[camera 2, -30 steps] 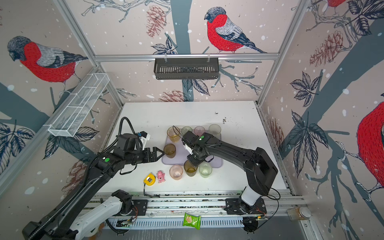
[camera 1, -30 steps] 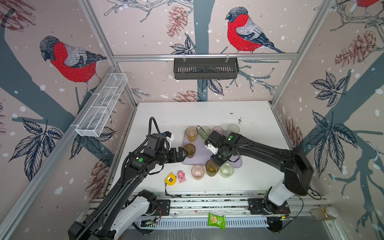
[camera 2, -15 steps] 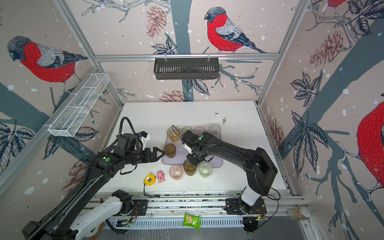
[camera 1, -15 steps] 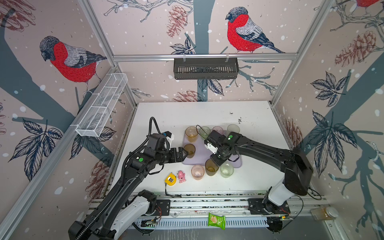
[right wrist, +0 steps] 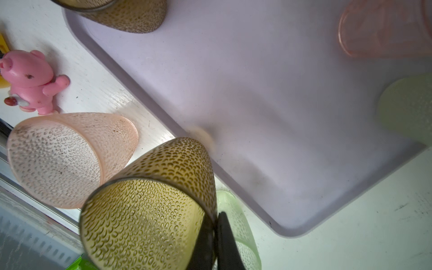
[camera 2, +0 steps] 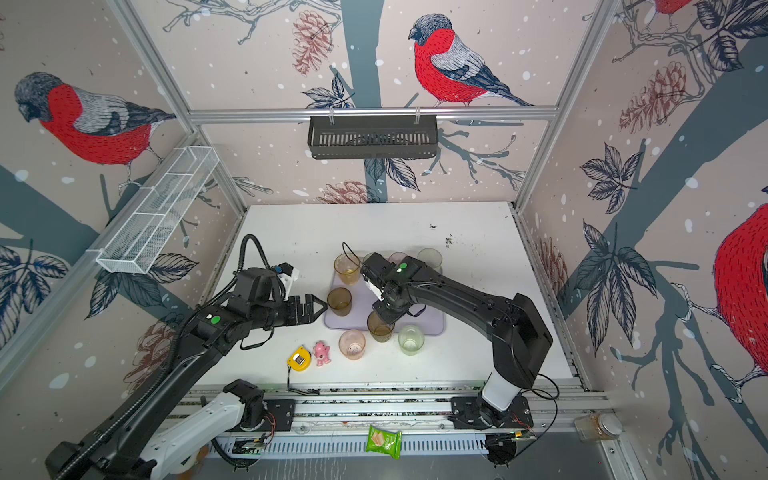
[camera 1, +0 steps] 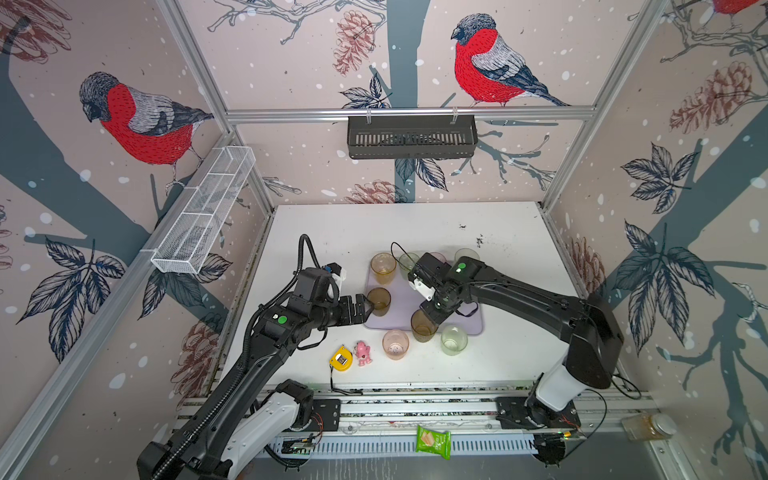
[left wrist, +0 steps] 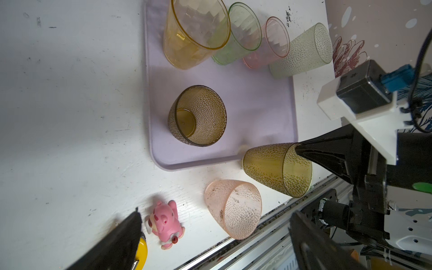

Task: Place the glasses into the tray
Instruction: 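Lift the olive glass with the right gripper and carry it over the tray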

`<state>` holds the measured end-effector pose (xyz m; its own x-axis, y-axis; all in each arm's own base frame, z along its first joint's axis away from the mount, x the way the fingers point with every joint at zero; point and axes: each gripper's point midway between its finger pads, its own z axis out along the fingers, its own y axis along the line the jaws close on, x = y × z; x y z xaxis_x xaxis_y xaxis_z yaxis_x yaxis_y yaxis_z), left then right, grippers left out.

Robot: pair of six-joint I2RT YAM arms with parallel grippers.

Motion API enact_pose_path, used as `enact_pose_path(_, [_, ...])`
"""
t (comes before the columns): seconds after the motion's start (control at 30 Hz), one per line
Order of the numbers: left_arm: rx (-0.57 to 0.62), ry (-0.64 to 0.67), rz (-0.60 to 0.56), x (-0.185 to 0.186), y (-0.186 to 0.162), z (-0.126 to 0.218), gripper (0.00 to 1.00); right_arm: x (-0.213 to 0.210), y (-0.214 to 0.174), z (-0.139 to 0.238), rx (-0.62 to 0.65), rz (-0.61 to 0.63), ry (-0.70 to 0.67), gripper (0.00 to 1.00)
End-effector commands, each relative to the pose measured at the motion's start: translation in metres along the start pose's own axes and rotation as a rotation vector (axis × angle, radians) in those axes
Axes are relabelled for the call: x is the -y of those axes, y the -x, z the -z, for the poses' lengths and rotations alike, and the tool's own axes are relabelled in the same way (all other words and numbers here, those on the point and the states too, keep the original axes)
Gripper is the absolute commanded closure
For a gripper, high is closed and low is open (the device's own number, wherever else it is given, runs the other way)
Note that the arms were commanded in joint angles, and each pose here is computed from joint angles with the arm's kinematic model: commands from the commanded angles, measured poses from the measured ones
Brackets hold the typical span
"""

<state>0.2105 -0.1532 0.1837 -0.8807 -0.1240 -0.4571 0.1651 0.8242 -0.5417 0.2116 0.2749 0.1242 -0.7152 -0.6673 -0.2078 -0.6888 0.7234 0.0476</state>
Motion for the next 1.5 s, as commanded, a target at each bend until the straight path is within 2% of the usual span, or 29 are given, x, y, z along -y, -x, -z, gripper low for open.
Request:
enact_pose_path(0.0, [0.019, 0.011, -0.024, -0.002, 0.003, 0.001, 0.02, 0.004, 0.007, 0.006, 0.014, 0.011, -0.008, 0.99])
enact_pose_path(0.5, [0.031, 0.011, -0.015, -0.005, -0.001, 0.001, 0.02, 0.021, 0.048, 0.013, 0.053, -0.064, -0.006, 0.99])
enact_pose_path(1.47, [0.035, 0.008, -0.002, -0.010, -0.008, 0.000, 0.02, 0.026, 0.076, -0.013, 0.033, -0.110, -0.012, 0.99])
